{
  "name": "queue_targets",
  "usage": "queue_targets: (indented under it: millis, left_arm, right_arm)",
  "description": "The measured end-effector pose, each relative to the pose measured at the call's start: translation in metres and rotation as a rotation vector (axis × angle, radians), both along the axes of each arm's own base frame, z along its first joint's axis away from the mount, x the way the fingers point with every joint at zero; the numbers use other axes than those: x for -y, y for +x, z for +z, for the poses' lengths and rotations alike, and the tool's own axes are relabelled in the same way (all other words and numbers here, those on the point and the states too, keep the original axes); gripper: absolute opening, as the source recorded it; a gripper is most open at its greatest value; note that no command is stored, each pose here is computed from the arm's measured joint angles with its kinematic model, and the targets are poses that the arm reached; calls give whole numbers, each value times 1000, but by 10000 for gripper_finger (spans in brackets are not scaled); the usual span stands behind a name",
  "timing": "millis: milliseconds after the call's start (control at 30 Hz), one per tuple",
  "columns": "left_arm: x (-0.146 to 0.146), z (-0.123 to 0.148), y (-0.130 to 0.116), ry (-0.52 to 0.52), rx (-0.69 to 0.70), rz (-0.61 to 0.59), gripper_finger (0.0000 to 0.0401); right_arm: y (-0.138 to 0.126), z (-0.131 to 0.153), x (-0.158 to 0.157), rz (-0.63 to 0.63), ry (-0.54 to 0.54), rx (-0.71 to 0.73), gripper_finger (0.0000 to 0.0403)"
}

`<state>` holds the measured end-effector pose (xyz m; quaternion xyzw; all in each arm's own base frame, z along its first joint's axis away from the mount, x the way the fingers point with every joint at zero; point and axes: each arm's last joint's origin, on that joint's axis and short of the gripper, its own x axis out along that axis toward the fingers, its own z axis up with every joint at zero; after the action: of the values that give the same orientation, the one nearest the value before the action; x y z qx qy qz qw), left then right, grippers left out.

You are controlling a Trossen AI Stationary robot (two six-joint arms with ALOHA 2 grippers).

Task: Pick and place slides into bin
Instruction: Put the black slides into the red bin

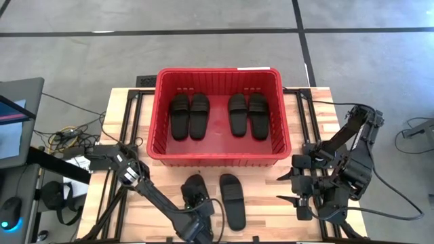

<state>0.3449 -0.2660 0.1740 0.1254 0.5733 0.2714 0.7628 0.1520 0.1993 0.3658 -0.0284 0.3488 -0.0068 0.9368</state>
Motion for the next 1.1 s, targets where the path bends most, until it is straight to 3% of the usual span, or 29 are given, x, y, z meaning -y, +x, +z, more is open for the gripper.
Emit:
queue_targets:
  millis: [233,500,800,1100]
  left_arm:
    - [-7,0,6,1,1,22,165]
    - [-11,0,7,-13,-8,42,15]
    - [-5,19,3,-10,-8,46,4]
    - [9,57,7,-59,67,-74,2]
  right_arm:
    - [0,0,0,0,0,0,240]
    - [-1,-1,1,1,-9,-7,240]
    - [-1,-1,2,1,-20,-14,240]
    - [-1,-1,2,0,-27,-18,240]
